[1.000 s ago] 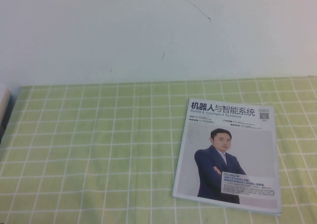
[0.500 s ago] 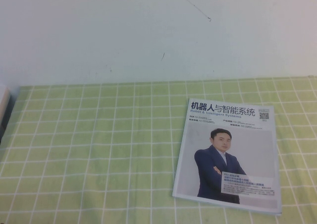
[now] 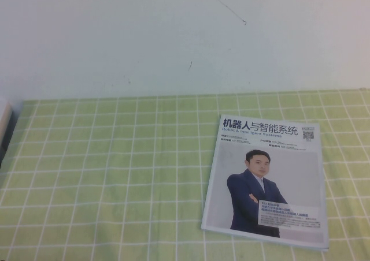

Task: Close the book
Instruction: 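Close the open booklet and leave it lying on the table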

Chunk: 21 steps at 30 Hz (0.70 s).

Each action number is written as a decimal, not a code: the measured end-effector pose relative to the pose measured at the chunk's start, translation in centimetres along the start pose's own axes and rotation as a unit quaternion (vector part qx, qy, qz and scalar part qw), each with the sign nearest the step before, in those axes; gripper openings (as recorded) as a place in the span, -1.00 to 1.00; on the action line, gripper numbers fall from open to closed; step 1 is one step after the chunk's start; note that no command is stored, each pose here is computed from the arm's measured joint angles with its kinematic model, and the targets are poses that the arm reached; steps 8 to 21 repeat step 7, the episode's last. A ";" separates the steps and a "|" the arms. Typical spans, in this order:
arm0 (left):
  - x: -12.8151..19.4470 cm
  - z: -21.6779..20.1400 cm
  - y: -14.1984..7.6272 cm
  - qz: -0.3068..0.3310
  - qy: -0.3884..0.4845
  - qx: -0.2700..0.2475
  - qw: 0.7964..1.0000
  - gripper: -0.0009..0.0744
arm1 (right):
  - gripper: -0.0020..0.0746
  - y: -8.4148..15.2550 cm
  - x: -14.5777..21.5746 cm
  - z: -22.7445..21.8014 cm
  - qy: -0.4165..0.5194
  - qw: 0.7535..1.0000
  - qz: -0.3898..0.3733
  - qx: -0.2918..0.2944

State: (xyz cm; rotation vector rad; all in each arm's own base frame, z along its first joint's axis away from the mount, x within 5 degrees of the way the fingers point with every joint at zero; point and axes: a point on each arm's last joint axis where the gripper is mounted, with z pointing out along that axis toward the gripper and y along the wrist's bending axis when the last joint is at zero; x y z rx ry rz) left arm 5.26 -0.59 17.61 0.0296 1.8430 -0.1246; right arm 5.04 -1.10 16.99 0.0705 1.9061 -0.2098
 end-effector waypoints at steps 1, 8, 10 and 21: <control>0.0 0.0 0.0 0.000 0.000 0.000 1.000 -0.99 | -0.96 0.0 0.0 0.0 0.000 1.000 0.000 0.000; 0.0 0.0 0.0 0.000 0.000 0.000 1.000 -0.99 | -0.96 0.0 0.0 0.0 0.000 1.000 0.004 0.000; 0.0 0.0 0.0 0.000 0.000 0.000 1.000 -0.99 | -0.96 0.0 0.0 0.0 0.000 1.000 0.004 0.000; 0.0 0.0 0.0 0.000 0.000 0.000 1.000 -0.99 | -0.96 0.0 0.0 0.0 0.000 1.000 0.004 0.000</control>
